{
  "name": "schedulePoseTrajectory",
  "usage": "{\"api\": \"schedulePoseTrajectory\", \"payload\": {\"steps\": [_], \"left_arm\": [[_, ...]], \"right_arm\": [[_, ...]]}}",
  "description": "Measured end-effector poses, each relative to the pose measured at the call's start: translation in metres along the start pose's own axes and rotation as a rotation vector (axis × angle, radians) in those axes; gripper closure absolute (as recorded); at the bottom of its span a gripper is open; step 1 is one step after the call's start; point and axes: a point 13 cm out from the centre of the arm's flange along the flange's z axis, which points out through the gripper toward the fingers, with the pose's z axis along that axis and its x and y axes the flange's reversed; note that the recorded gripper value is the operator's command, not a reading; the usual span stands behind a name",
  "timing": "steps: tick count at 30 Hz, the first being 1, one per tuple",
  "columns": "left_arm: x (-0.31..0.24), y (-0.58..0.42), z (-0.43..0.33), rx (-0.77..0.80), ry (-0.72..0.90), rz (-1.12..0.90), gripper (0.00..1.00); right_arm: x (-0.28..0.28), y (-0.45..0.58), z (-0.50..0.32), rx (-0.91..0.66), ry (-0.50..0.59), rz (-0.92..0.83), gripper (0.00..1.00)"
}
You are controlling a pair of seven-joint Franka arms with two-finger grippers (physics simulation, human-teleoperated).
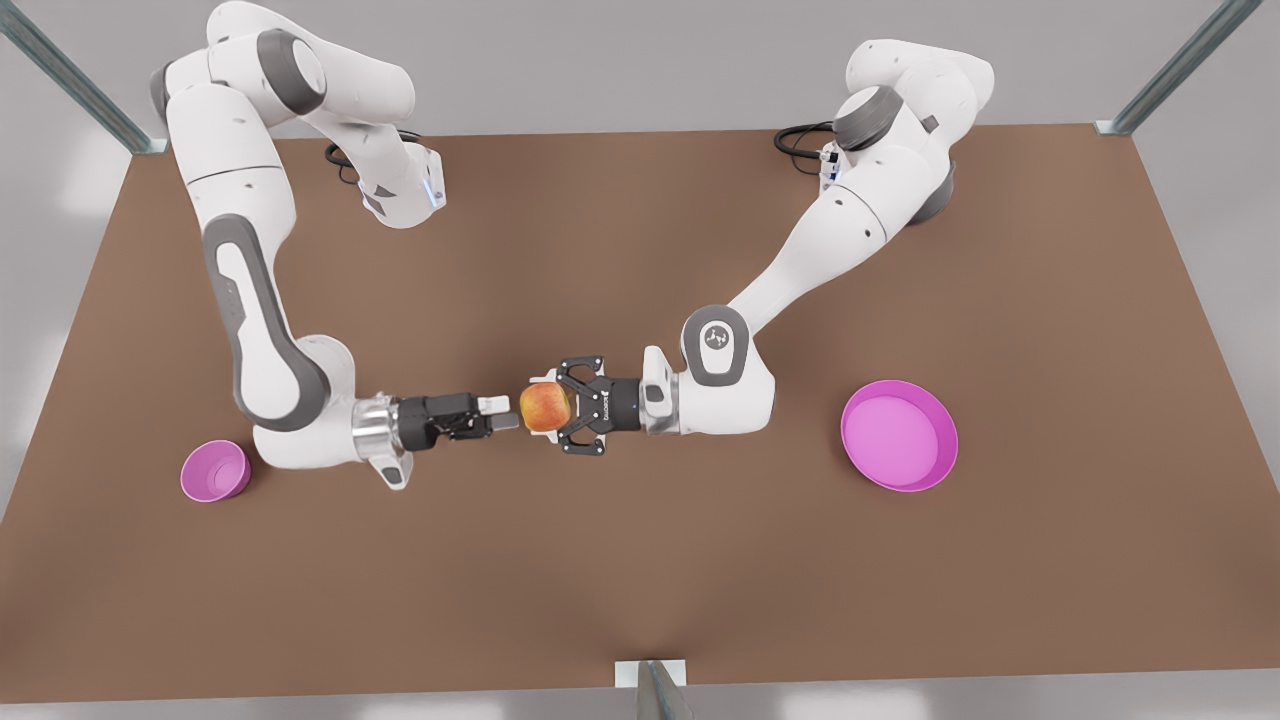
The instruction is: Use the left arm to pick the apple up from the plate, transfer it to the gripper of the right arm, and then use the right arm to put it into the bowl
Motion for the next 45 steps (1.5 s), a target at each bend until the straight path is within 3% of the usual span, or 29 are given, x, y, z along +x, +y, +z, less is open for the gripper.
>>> {"api": "schedulePoseTrajectory", "payload": {"steps": [11, 27, 45], "left_arm": [[0.001, 0.0, 0.001, 0.001, 0.0, 0.119, 0.32], [0.008, -0.001, 0.005, 0.006, 0.006, 0.205, 0.32], [0.015, -0.003, 0.009, 0.012, 0.01, 0.246, 0.32]], "right_arm": [[0.016, -0.017, -0.007, 0.149, 0.051, 0.167, 0.0], [0.007, -0.004, 0.023, 0.108, 0.016, 0.328, 0.0], [0.013, -0.006, 0.064, 0.106, 0.035, 0.386, 0.0]]}}
